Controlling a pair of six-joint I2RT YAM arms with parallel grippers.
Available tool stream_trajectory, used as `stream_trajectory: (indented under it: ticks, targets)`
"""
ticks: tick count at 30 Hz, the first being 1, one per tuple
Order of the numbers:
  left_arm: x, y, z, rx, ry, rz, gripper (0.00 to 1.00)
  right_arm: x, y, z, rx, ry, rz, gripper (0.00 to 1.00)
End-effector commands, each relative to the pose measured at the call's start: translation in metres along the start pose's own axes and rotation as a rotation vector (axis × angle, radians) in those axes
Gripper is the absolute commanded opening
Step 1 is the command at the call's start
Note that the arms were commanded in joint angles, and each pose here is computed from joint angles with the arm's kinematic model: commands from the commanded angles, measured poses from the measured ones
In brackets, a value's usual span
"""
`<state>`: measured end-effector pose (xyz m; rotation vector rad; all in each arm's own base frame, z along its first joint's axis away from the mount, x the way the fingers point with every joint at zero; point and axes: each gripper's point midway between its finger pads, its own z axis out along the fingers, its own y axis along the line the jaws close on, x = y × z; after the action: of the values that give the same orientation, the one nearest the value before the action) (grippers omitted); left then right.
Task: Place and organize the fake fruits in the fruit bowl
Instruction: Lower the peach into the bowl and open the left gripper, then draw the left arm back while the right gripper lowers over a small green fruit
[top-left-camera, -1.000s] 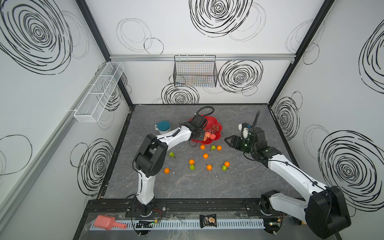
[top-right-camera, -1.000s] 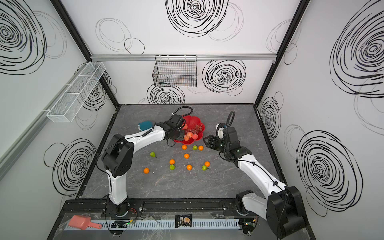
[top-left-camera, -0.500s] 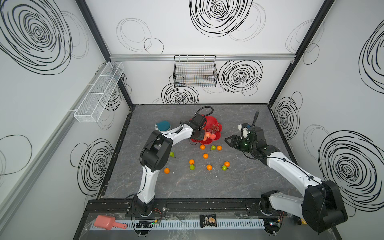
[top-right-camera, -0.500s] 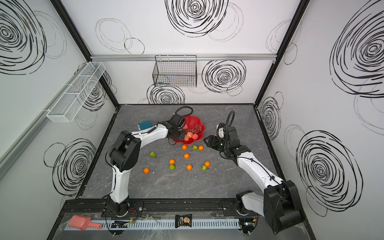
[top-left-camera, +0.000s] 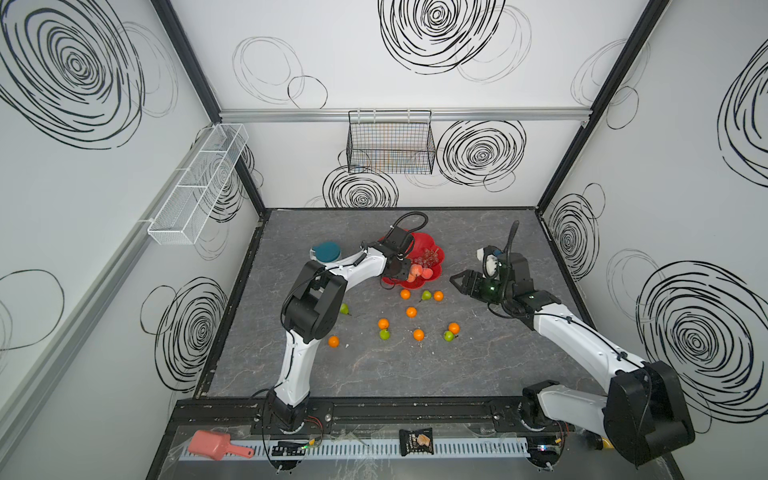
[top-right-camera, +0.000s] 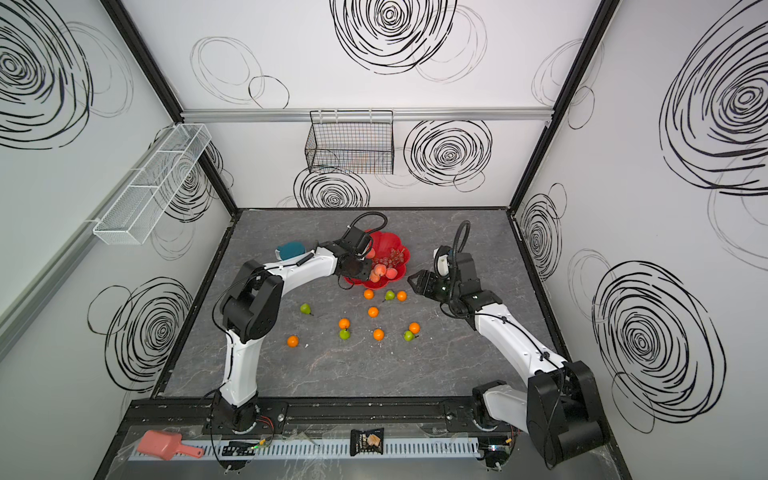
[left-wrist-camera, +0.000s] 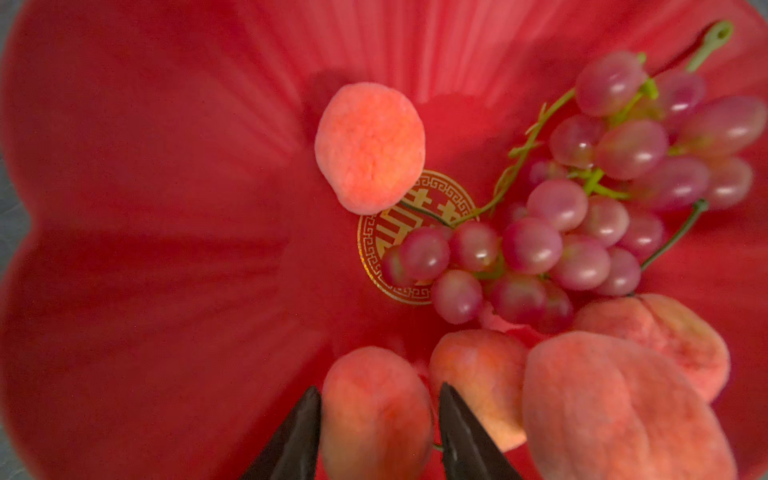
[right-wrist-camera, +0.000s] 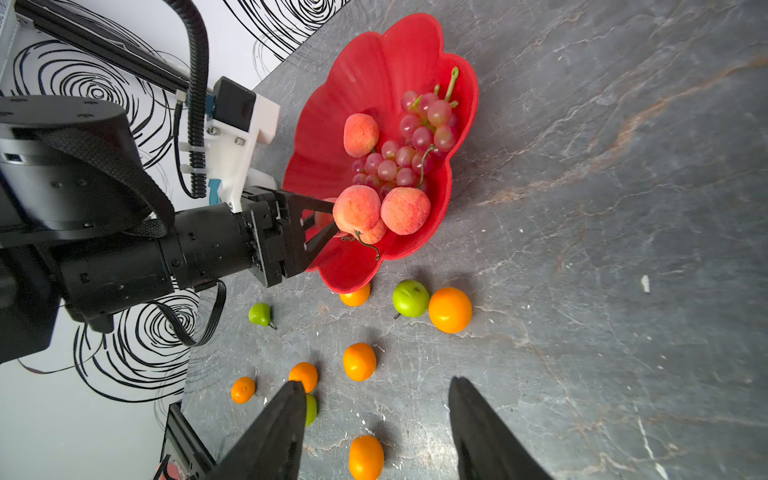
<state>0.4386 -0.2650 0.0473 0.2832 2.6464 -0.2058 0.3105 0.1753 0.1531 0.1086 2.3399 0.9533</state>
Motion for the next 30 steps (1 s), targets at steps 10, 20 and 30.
stream_trajectory:
  ticks: [10,20,30]
  targets:
    - [-0.013,-0.002,-0.015,0.006,-0.03,0.005,0.54,-0.011,0.008,-0.01,0.007,-0.027,-0.041,0.59]
    - [-0.02,-0.022,-0.085,0.065,-0.151,0.007,0.55,0.019,0.003,-0.01,0.149,0.049,-0.127,0.58]
    - [0.035,-0.03,-0.144,0.157,-0.243,-0.004,0.56,0.075,-0.001,-0.007,0.295,0.199,-0.21,0.56]
